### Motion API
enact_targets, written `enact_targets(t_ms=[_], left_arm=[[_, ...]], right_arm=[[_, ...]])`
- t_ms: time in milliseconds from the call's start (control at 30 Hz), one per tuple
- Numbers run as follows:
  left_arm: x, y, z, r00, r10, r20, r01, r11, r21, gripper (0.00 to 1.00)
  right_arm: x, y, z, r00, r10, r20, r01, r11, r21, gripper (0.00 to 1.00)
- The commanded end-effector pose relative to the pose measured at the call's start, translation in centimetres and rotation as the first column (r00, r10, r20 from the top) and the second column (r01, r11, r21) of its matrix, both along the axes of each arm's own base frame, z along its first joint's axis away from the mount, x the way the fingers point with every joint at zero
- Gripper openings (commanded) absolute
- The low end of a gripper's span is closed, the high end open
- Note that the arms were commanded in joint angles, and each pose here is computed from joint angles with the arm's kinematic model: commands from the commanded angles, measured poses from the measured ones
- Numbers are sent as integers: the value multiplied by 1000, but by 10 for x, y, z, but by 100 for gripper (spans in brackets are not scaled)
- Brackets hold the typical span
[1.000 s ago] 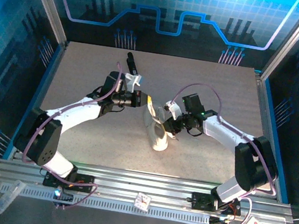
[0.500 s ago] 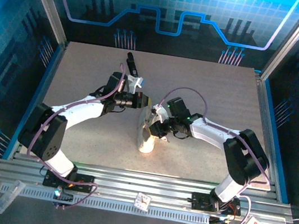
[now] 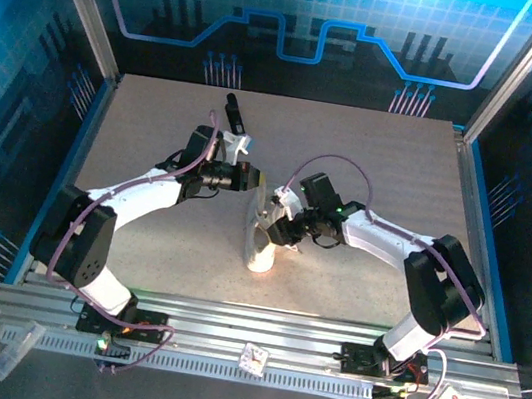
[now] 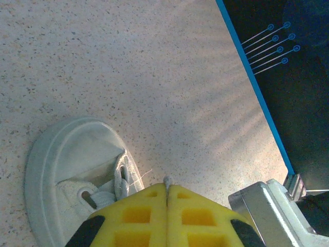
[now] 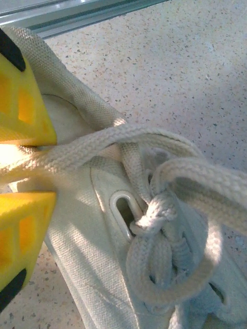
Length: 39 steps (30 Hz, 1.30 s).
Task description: Tie the shoes
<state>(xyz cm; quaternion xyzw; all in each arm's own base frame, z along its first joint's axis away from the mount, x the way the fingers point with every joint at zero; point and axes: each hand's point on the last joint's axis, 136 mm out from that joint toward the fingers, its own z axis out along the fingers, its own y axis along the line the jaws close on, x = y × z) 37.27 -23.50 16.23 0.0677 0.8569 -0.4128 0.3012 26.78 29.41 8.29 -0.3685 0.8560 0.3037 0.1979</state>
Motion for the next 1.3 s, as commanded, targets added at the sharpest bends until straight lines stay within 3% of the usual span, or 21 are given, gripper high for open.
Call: enact_targets(t_ms=[0,200,433,733,933,1267], left_arm=[[-4,2,12,999,-27,34,27,1000,-5,0],[-5,3,11,999,-26,33,26,1000,-3,0],[-6,3,11,999,-25,30,26,1000,-1,0],[-7,4,11,999,-27,27,27,1000,-1,0],[-9,4,12,999,-29,30,29,1000,3,0],[-18,11,11,999,-19,32,19,1000,19,0]], right_arm=[[0,-1,15,999,28,26,-28,1000,11,29],[0,0,18,999,40,34,-40,999,6,19],[-2,-2,23,998,48,45,-48,999,5,27],[-5,-3,21,997,61,38,-61,998,2,18],[-2,-7,20,997,49,51,-48,999,-17,5],[3,-13,40,993,15,120,-14,1000,-4,0]])
